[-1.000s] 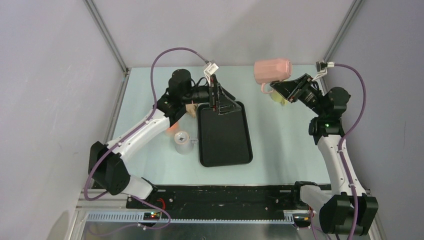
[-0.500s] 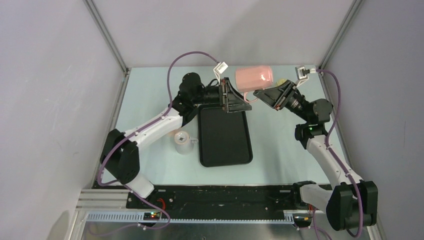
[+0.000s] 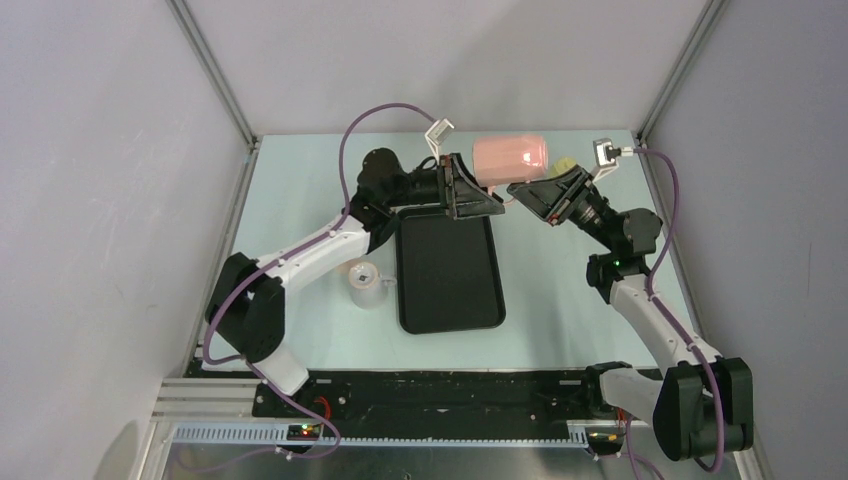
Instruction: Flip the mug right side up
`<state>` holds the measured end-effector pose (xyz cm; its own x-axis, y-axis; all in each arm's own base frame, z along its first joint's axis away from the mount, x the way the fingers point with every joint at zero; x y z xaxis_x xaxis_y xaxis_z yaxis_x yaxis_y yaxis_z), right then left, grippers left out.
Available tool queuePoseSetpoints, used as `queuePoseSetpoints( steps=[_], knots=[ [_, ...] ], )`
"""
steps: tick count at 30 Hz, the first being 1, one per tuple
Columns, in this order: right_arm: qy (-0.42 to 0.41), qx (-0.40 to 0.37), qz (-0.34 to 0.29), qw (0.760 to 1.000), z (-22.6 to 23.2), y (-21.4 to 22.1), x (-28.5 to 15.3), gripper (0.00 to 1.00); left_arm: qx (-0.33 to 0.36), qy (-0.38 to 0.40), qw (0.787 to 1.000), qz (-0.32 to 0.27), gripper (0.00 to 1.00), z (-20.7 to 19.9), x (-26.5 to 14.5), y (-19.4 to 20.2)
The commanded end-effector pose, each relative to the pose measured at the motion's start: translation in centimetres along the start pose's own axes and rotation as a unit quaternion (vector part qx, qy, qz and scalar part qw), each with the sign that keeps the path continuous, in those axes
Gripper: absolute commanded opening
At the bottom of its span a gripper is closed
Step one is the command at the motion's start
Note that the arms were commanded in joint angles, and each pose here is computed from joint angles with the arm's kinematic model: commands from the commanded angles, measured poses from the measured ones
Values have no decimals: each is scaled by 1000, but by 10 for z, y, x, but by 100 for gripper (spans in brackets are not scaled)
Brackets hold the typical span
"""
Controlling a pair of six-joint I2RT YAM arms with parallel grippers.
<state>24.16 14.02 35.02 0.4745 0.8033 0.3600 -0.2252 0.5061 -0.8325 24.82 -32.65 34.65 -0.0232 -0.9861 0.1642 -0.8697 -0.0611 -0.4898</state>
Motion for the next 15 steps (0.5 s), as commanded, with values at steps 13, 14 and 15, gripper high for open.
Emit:
queuePoseSetpoints(
  steps=[13, 14, 15],
  knots=[
    [-29, -62, -24, 997, -4, 15, 7, 0, 17, 61, 998, 9, 60, -25, 2, 4],
    [-31, -61, -22, 997, -3, 18, 7, 0, 15, 61, 998, 7, 59, -24, 2, 4],
    [-34, -64, -22, 997, -2, 18, 7, 0, 15, 63, 998, 6, 59, -25, 2, 4]
  ],
)
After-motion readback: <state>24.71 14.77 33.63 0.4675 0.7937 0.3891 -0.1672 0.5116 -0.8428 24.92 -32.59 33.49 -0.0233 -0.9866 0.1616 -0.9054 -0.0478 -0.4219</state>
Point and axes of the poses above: each gripper's point midway between its finger pads, its own x axis out along the fingers, its own z axis along the line the jaws close on, y = z × x, the point moved 7 cm from there along -x, back along the fingers, and after that the axes turned 15 degrees about -x, right-handed, at the moved point
